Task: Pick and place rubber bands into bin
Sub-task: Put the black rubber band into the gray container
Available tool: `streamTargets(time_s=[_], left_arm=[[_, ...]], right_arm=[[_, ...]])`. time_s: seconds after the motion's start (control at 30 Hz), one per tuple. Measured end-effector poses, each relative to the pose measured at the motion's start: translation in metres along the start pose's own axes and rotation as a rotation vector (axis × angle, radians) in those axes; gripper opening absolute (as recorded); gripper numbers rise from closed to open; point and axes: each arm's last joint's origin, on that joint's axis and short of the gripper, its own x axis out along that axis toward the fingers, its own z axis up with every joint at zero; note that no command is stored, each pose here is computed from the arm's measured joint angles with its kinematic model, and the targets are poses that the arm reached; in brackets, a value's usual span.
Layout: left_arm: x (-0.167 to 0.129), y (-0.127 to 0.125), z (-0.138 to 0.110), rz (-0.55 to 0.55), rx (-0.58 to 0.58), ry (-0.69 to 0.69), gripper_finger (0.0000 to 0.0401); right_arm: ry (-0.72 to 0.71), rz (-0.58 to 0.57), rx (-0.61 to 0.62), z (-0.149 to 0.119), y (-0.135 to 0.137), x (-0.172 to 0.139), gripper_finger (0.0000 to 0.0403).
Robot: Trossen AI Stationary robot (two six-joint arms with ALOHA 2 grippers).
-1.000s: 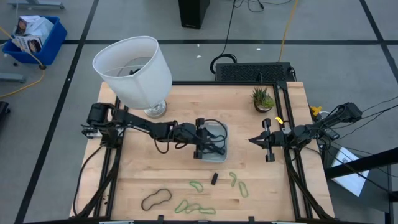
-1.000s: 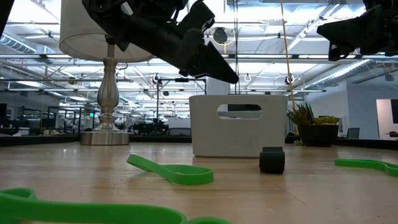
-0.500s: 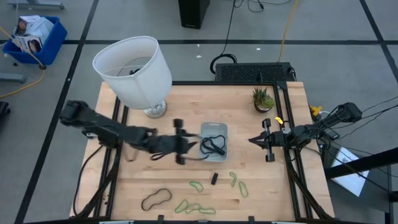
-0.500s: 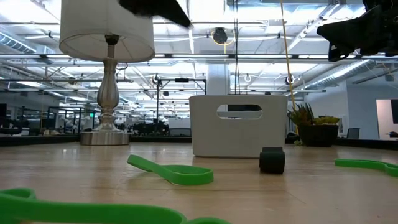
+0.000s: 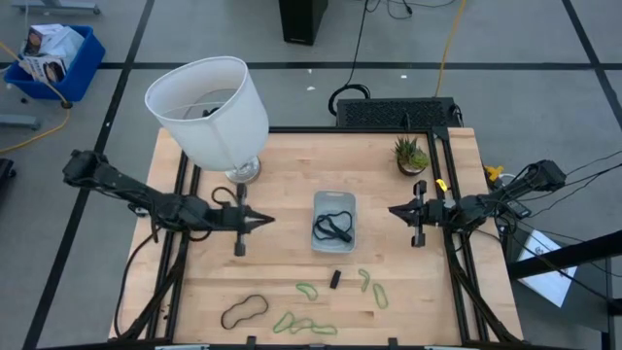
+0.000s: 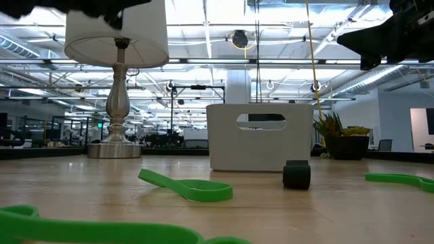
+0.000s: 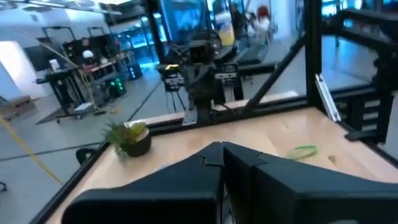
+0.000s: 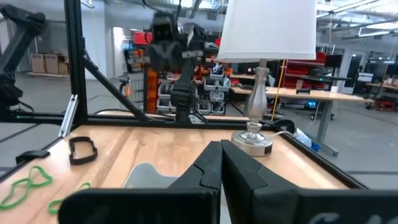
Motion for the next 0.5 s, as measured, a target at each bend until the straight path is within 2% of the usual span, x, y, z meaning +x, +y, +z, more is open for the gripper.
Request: streamTargets(time_s=[0.17, 0.37, 0.5], left_arm=[[-0.023, 0.003, -0.026, 0.074, -0.063, 0.037, 0.0003], [-0.039, -0.002, -0.045, 0.049, -0.118, 0.054, 0.0002], [-0.043, -0.008, -0.058, 0.03, -0.166, 0.124, 0.0001]], right_arm=[[0.001, 0.0, 0.003, 0.0, 0.0, 0.0, 0.0], [0.01, 0.001, -0.004, -0.001, 0.0, 0.0, 0.0], [0.013, 0.002, -0.006, -0.001, 0.0, 0.0, 0.0]])
